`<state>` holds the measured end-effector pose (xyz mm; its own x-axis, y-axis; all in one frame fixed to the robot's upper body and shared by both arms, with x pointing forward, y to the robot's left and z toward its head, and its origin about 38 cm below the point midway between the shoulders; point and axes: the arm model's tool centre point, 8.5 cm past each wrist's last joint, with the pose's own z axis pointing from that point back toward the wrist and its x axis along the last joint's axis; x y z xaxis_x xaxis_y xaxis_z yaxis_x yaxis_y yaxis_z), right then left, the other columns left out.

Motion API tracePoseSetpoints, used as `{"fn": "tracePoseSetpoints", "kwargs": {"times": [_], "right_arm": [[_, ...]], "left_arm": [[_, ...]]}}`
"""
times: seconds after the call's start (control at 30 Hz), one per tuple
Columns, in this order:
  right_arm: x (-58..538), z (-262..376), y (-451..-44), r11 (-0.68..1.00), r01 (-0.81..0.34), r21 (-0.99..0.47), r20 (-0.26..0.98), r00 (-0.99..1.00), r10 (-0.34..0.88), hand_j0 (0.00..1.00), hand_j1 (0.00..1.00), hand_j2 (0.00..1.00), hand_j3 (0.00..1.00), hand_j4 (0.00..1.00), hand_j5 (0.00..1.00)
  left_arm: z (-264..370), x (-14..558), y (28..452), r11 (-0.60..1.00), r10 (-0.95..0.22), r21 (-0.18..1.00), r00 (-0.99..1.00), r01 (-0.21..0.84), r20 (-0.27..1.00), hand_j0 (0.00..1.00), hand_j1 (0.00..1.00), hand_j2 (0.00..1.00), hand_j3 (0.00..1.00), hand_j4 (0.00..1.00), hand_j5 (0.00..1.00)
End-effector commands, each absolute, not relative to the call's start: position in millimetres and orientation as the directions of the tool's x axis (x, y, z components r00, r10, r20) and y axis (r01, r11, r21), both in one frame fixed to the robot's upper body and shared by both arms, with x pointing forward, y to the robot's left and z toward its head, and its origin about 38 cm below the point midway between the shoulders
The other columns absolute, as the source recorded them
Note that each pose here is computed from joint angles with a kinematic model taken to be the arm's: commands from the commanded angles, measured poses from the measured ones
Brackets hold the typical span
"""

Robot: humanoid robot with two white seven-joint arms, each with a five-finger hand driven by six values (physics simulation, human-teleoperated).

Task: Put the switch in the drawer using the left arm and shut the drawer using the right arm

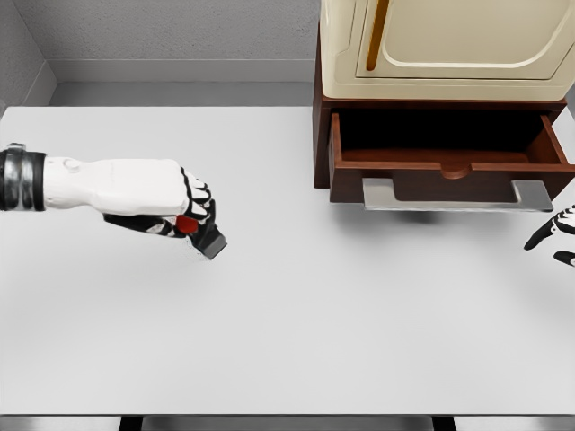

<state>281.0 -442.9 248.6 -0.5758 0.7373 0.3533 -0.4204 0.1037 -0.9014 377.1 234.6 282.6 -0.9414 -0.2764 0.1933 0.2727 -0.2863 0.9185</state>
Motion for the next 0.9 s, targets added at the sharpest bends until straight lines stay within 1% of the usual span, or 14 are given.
{"fn": "tracePoseSetpoints", "kwargs": {"times": [0.0,0.07,0.1,0.17,0.23,0.3,0.37,0.43,0.5,0.53,0.6,0.7,0.83,0.87], "right_arm": [[281,249,-443,0.11,-0.421,-0.9,0.359,-0.574,0.736,0.58,0.58,0.58,0.58,0.58,0.58],[281,249,-443,0.11,-0.421,-0.9,0.359,-0.574,0.736,0.58,0.58,0.58,0.58,0.58,0.58],[281,249,-443,0.11,-0.421,-0.9,0.359,-0.574,0.736,0.58,0.58,0.58,0.58,0.58,0.58],[281,249,-443,0.11,-0.421,-0.9,0.359,-0.574,0.736,0.58,0.58,0.58,0.58,0.58,0.58],[281,249,-443,0.11,-0.421,-0.9,0.359,-0.574,0.736,0.58,0.58,0.58,0.58,0.58,0.58],[281,249,-443,0.11,-0.421,-0.9,0.359,-0.574,0.736,0.58,0.58,0.58,0.58,0.58,0.58],[281,249,-443,0.11,-0.421,-0.9,0.359,-0.574,0.736,0.58,0.58,0.58,0.58,0.58,0.58],[281,249,-443,0.11,-0.421,-0.9,0.359,-0.574,0.736,0.58,0.58,0.58,0.58,0.58,0.58],[281,249,-443,0.11,-0.421,-0.9,0.359,-0.574,0.736,0.58,0.58,0.58,0.58,0.58,0.58],[281,249,-443,0.112,-0.421,-0.9,0.36,-0.574,0.735,0.58,0.58,0.58,0.58,0.58,0.58],[281,249,-443,0.11,-0.421,-0.9,0.359,-0.574,0.736,0.58,0.58,0.58,0.58,0.58,0.58],[281,249,-443,0.11,-0.421,-0.9,0.359,-0.574,0.736,0.59,0.59,0.59,0.59,0.59,0.59],[281,249,-443,0.11,-0.421,-0.9,0.359,-0.574,0.736,0.59,0.59,0.59,0.59,0.59,0.59],[281,249,-443,0.11,-0.421,-0.9,0.359,-0.574,0.736,0.59,0.59,0.59,0.59,0.59,0.59]], "left_arm": [[285,377,205,-0.232,-0.199,0.935,-0.954,0.27,0.226,0.35,0.35,0.35,0.35,0.35,0.35],[298,378,183,-0.183,-0.136,0.949,-0.963,0.257,0.234,0.35,0.35,0.35,0.35,0.35,0.35],[301,378,179,-0.17,-0.121,0.951,-0.964,0.257,0.239,0.35,0.35,0.35,0.35,0.35,0.35],[314,378,160,-0.144,-0.067,0.963,-0.973,0.228,0.221,0.35,0.35,0.35,0.35,0.35,0.35],[319,377,144,-0.095,-0.01,0.962,-0.966,0.257,0.258,0.35,0.35,0.35,0.35,0.35,0.35],[322,373,127,-0.071,0.039,0.964,-0.965,0.258,0.261,0.35,0.35,0.35,0.35,0.35,0.35],[347,375,105,-0.046,0.092,0.978,-0.974,0.202,0.205,0.35,0.35,0.35,0.35,0.35,0.35],[363,392,69,0.0,0.129,0.979,-0.971,0.204,0.202,0.35,0.35,0.35,0.35,0.35,0.35],[357,415,33,-0.015,0.122,0.967,-0.96,0.254,0.254,0.35,0.35,0.35,0.35,0.35,0.35],[347,428,14,-0.012,0.108,0.953,-0.947,0.301,0.301,0.35,0.35,0.35,0.35,0.35,0.35],[347,441,-1,0.002,0.093,0.943,-0.939,0.334,0.332,0.35,0.35,0.35,0.35,0.35,0.35],[340,464,-17,0.018,0.044,0.919,-0.919,0.393,0.392,0.36,0.36,0.36,0.36,0.36,0.36],[346,468,-16,0.047,0.052,0.908,-0.909,0.415,0.413,0.36,0.36,0.36,0.36,0.36,0.36],[343,473,-13,0.051,0.035,0.903,-0.905,0.426,0.424,0.36,0.36,0.36,0.36,0.36,0.36]]}}
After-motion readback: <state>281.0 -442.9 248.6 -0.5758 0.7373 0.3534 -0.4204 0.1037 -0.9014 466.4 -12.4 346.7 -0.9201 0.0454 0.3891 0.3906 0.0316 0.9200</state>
